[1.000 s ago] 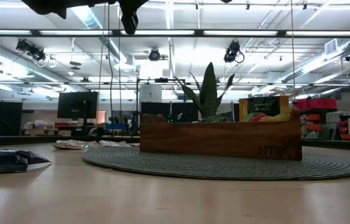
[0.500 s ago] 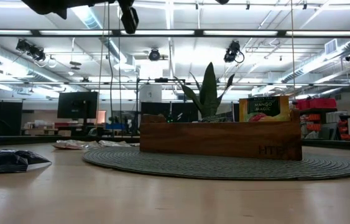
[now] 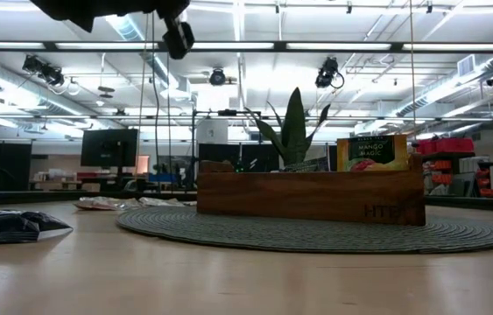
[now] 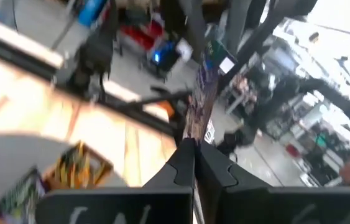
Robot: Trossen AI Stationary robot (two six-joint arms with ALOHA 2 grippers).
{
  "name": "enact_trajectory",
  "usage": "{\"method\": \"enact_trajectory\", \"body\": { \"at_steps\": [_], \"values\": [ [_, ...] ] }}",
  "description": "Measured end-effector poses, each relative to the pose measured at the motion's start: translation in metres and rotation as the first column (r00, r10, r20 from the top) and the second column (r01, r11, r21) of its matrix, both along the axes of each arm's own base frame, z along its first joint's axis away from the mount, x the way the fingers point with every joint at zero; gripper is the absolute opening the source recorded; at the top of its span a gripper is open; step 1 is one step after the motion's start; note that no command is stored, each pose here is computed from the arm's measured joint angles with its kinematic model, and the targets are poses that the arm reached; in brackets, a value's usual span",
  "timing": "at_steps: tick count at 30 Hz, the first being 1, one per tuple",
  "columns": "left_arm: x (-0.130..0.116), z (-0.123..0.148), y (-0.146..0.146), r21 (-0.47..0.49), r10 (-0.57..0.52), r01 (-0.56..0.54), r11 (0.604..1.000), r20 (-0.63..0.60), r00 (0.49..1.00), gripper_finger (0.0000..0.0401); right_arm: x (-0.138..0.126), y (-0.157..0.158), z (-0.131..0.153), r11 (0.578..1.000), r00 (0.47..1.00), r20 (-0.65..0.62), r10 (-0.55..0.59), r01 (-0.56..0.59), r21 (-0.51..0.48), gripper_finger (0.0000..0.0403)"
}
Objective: Pick & Place Tea
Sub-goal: Put the violet tea bag into the middle section of the wooden organizer
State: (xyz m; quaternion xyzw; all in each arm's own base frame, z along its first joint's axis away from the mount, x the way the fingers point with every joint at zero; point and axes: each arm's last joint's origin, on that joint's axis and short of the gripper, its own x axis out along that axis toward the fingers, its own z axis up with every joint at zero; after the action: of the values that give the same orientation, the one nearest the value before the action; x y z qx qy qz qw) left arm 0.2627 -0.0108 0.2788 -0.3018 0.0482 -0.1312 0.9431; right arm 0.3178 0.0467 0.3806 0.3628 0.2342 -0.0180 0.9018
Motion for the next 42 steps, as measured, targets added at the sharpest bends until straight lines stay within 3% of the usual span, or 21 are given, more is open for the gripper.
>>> {"method": "enact_trajectory", "body": {
  "at_steps": [4,10,26,42],
  "values": [
    [-0.001,-0.011,-0.002,-0.007,-0.074,0.074,0.997,-0.113,0.991,0.0003,-0.003,-0.006,0.000,0.989,0.994,-0.033,0.106,-0.102,0.106,0.0106],
    [-0.004,-0.024,-0.003,0.004,-0.110,0.114,0.993,-0.248,0.963,0.0003,0.006,-0.020,-0.010,0.980,0.989,-0.070,0.132,-0.119,0.159,0.0112],
    [-0.006,-0.028,-0.004,-0.046,-0.146,0.139,0.989,-0.291,0.945,0.0003,0.053,-0.022,-0.050,0.973,0.981,-0.072,0.181,-0.168,0.157,0.0112],
    [-0.006,-0.029,-0.005,-0.083,-0.188,0.171,0.982,-0.305,0.934,0.0003,0.055,-0.018,-0.062,0.972,0.968,-0.132,0.211,-0.195,0.128,0.0086]
  ]
}}
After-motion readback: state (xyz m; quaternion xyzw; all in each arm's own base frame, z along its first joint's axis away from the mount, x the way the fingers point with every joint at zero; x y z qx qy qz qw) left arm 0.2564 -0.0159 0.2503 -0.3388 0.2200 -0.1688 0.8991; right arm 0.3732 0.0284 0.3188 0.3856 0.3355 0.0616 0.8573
